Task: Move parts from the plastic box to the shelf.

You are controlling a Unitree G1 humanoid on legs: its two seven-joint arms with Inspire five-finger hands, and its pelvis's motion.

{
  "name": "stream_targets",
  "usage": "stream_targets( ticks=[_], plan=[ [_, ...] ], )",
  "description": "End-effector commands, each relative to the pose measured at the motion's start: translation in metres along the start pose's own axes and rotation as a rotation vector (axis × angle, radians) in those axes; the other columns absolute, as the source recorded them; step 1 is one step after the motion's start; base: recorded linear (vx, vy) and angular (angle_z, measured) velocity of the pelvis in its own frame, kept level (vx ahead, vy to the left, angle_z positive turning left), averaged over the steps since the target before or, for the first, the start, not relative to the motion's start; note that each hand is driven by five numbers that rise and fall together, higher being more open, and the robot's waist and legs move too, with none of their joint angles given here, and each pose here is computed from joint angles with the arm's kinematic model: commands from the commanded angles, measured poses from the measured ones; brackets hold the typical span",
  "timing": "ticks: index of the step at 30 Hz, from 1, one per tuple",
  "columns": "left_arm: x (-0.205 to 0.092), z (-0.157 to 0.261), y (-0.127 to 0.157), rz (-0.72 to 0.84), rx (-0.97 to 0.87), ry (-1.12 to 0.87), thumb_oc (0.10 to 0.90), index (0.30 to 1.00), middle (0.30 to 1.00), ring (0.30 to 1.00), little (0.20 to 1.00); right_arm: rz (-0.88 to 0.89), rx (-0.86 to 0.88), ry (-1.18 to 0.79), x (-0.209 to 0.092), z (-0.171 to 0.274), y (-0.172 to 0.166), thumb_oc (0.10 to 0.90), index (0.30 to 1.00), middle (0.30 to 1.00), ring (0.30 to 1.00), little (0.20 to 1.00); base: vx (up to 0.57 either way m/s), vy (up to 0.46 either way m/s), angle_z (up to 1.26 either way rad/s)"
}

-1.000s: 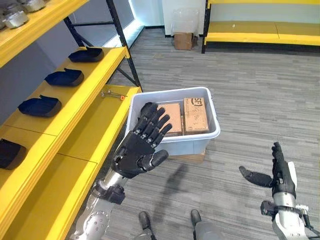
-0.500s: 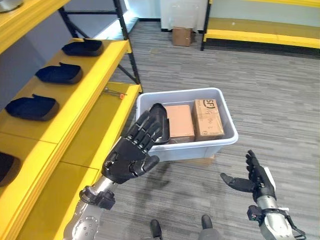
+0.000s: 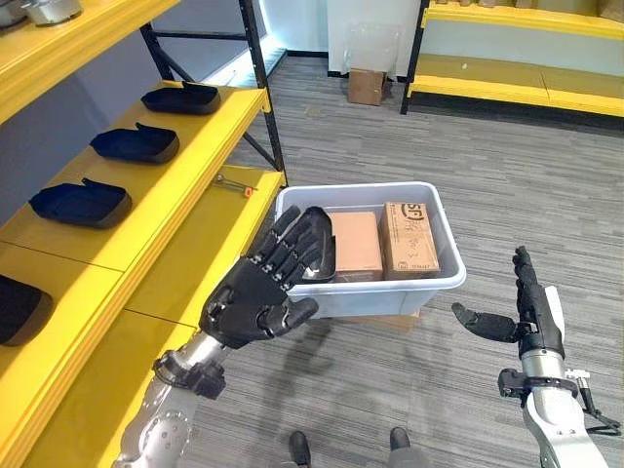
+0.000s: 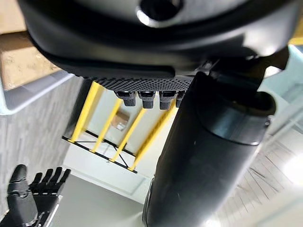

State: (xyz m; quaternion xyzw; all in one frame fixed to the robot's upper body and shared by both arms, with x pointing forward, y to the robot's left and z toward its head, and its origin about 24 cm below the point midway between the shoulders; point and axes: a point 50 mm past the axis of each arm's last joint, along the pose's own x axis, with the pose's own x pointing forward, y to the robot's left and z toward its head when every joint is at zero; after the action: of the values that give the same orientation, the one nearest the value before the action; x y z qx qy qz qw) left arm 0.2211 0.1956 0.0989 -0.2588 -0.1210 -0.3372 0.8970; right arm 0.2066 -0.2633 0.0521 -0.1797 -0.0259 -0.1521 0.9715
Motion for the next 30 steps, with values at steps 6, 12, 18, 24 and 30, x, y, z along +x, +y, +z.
stream_targets(
  ticks=[6,12,18,24,30],
  plan=[
    [0.015,0.019,-0.023,-0.179,-0.013,-0.091,0.900,1.000,1.000,1.000,1.000,-0.038,-0.066,-0.394,0.023,0.063,-0.009,0.900,1.000,1.000,1.000,1.000,0.12,-0.073,-0.12],
    [0.017,0.008,-0.029,-0.196,-0.038,-0.065,0.900,1.000,1.000,1.000,1.000,0.000,-0.076,-0.379,0.026,0.062,-0.010,0.900,1.000,1.000,1.000,1.000,0.19,-0.329,0.06],
    [0.017,0.003,-0.035,-0.197,-0.059,-0.077,0.900,1.000,1.000,1.000,1.000,0.081,-0.143,-0.384,0.020,0.062,-0.012,0.900,1.000,1.000,1.000,1.000,0.09,-0.329,0.45],
    [0.021,0.004,-0.035,-0.206,-0.061,-0.091,0.900,1.000,1.000,1.000,1.000,0.079,-0.175,-0.423,0.027,0.069,-0.017,0.900,1.000,1.000,1.000,1.000,0.01,-0.126,0.05],
    [0.025,0.003,-0.033,-0.207,-0.056,-0.088,0.900,1.000,1.000,1.000,1.000,0.092,-0.302,-0.540,0.034,0.084,-0.013,0.900,1.000,1.000,1.000,1.000,0.03,-0.117,0.02]
  ],
)
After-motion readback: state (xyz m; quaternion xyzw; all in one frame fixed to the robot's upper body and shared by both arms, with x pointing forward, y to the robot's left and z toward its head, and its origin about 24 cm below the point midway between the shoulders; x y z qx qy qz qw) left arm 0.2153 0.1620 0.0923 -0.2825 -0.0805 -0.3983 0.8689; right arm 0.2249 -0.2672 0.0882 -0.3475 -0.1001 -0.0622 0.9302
